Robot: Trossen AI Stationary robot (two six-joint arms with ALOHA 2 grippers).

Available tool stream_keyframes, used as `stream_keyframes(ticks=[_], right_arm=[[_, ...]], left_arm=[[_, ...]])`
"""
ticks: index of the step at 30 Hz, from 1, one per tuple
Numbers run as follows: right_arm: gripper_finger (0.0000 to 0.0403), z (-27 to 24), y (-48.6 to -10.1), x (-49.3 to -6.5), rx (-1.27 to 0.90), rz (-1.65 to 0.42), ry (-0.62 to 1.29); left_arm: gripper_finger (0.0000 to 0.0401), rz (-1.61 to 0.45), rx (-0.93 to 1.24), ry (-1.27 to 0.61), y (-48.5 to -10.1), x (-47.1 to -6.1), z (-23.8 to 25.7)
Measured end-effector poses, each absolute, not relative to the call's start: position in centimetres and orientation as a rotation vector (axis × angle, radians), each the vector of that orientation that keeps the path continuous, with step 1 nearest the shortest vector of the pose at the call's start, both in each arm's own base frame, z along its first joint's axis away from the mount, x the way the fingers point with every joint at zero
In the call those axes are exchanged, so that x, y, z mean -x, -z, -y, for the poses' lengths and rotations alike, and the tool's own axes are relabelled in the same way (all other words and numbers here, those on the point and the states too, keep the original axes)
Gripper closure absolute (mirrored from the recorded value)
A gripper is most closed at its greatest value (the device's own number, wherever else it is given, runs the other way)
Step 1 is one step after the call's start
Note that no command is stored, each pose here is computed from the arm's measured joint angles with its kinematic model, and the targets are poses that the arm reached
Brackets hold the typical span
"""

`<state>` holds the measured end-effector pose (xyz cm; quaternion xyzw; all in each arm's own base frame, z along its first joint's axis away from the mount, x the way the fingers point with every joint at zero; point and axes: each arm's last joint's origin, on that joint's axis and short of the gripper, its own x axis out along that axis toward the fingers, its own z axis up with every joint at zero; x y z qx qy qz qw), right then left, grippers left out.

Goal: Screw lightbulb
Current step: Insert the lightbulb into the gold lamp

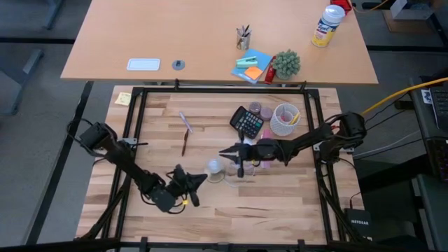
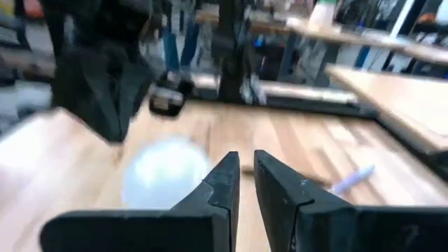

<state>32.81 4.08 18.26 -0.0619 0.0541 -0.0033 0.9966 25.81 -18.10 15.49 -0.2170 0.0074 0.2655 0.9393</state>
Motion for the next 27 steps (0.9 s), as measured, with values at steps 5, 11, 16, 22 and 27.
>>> stream_keyframes(ticks=[5, 11, 16, 22, 27], right_arm=[[0.0352, -4.0, -17.1, -32.9, 0.124, -0.173, -0.040], [0.0352, -4.2, -16.5, -33.0, 0.060, -0.193, -0.100], [0.0352, -4.3, -16.3, -33.1, 0.019, -0.203, -0.121], [0.0352, -4.4, -16.3, -33.1, -0.020, -0.208, -0.149], [0.0352, -4.6, -16.3, -33.0, -0.045, -0.211, -0.202]], left_arm=[[0.0401, -0.023, 0.461, -0.558, -14.1, -26.3, 17.9], [0.0401, -0.020, 0.451, -0.589, -13.7, -26.8, 17.2], [0.0401, -0.019, 0.439, -0.611, -13.7, -27.1, 16.7], [0.0401, -0.005, 0.397, -0.663, -13.7, -27.1, 16.3], [0.0401, 0.022, 0.378, -0.728, -13.5, -27.0, 16.0]])
